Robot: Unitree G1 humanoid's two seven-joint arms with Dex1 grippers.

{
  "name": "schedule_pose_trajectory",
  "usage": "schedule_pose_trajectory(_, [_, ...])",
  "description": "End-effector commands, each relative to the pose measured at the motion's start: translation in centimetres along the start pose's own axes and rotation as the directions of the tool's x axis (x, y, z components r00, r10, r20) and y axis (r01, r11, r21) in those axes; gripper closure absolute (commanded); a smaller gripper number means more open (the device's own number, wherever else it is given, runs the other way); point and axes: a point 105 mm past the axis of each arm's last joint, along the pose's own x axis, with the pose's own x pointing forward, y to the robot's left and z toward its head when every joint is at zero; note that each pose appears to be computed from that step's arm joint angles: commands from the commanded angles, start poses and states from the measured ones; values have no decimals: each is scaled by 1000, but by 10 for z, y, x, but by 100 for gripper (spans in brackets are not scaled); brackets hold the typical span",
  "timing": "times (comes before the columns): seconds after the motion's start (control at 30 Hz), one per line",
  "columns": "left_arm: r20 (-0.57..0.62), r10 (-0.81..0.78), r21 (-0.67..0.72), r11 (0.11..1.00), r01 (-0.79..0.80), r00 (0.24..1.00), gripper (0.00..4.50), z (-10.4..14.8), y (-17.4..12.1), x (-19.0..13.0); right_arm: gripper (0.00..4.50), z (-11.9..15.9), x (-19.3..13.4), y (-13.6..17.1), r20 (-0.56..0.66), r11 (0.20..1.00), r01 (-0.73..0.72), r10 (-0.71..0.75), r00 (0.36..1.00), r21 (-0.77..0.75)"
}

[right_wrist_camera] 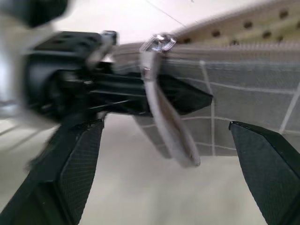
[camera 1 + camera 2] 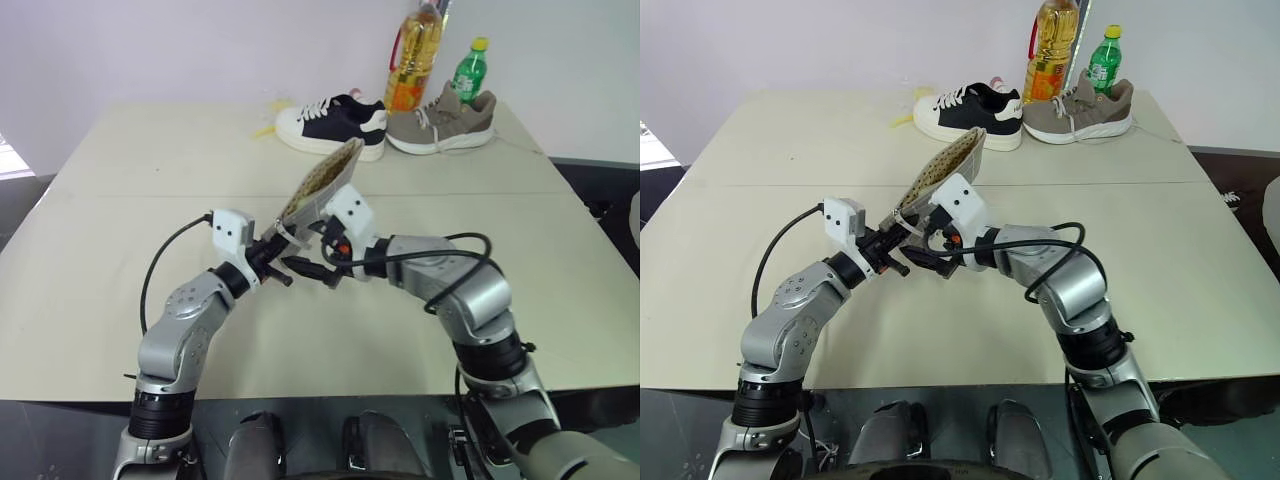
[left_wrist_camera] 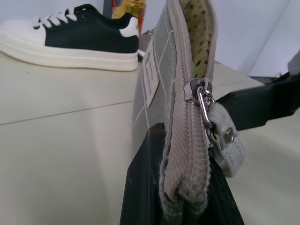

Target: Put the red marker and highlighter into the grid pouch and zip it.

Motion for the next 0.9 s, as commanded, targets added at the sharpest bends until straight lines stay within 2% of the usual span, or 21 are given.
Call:
schedule_pose_trajectory(0.03, [64,-23,20,1000,22,998,450,18,-7,-1,187,15,-1,-4,48,998,30,-27,998,-55])
schedule_pose_trajectory(0.2, [63,-10,28,1000,8,998,450,17,-5,-3,445,20,-9,-15,52,993,56,-51,997,-105])
schedule_pose_trajectory(0.37, [15,1,119,993,-2,1000,450,9,2,-8,445,40,-40,-55,85,944,189,-172,981,-271])
schedule_pose_trajectory(0.53, [-68,-27,244,969,42,997,450,-6,4,-18,445,68,-86,-123,136,837,440,-419,898,-324])
schedule_pose_trajectory(0.67, [-77,-39,266,962,58,996,450,-8,5,-20,445,67,-108,-150,115,778,518,-514,850,-354])
schedule_pose_trajectory(0.73, [-85,-50,270,960,71,995,450,-10,4,-20,445,53,-110,-147,52,798,459,-478,877,-391])
schedule_pose_trajectory(0.77, [-86,-63,260,962,83,994,450,-10,3,-20,445,43,-108,-137,8,827,379,-413,911,-415])
schedule_pose_trajectory(0.87, [-128,-106,263,955,137,986,355,-15,0,-26,363,13,-109,-112,-93,892,189,-248,964,-410])
schedule_pose_trajectory(0.9, [-147,-109,278,949,146,983,308,-17,0,-29,315,4,-112,-103,-122,904,133,-198,973,-406])
